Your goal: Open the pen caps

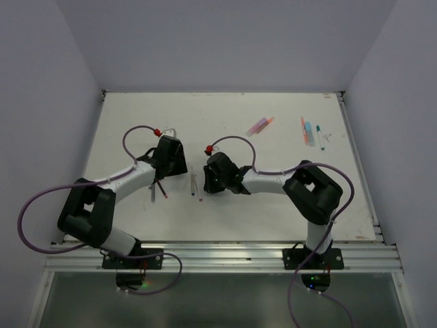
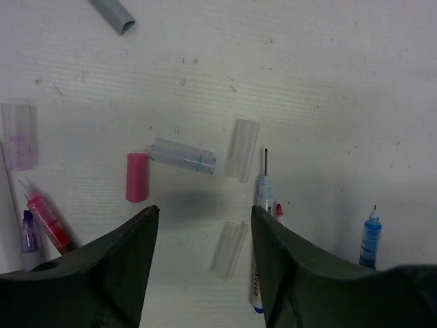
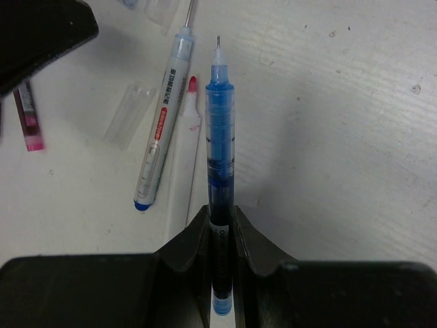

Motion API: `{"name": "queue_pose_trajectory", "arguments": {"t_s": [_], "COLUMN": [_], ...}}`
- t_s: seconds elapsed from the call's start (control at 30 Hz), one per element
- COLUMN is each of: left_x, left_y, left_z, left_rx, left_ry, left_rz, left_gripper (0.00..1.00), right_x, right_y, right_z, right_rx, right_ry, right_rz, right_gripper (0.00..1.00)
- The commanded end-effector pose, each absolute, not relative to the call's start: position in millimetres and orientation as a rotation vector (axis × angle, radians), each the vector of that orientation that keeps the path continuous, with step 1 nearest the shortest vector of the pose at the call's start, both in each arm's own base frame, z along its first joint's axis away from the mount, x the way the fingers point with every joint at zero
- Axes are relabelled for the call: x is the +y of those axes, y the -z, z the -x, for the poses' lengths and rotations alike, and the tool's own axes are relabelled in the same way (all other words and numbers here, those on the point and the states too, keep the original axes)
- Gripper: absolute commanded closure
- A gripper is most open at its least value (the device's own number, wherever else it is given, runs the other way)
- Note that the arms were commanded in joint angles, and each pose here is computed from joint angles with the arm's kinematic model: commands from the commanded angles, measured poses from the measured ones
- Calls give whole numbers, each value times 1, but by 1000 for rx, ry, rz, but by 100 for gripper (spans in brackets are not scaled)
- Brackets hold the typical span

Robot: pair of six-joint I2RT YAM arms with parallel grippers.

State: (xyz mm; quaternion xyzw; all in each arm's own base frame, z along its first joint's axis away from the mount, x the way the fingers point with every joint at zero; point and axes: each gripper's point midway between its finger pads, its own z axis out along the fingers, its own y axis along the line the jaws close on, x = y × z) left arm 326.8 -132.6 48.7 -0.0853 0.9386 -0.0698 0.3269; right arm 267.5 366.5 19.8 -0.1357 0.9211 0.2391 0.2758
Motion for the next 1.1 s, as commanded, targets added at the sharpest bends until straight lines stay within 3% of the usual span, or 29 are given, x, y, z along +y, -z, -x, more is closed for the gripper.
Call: {"name": "queue_pose_trajectory", "arguments": {"t_s": [0.0,0.1,0.23,0.47,0.6,0.8,1.07], "left_x": [-131,-124,-105,-60,-46,-28,-25], "left_y": [-85,-121,-165,-222,-247,-251,-231], "left_z": [-339,-343,-345,-336,-332,-322,-315], "left_rx": [2362,2283,2181,2042,1976,1916,1910], "left_ry": [210,194,125,-37,-65,-150,-148], "left_rz": [245,259,295,325,310,301,298], "left_gripper": [37,16,0,0,0,0,0], "right_x": [380,384,386,388,382,366,268], "right_y": [-24,-22,-20,-21,-21,-55,-107], "right_z": [-269,-268,-266,-267,-264,-281,-351], "right_rx": [2481,2488,2497,2500,2516,2446,2393], "right_ry": [-680,-688,-689,-694,-661,-559,-298], "right_rz": [345,345,342,319,319,296,57], "right_gripper": [97,92,83,70,68,58,50]}}
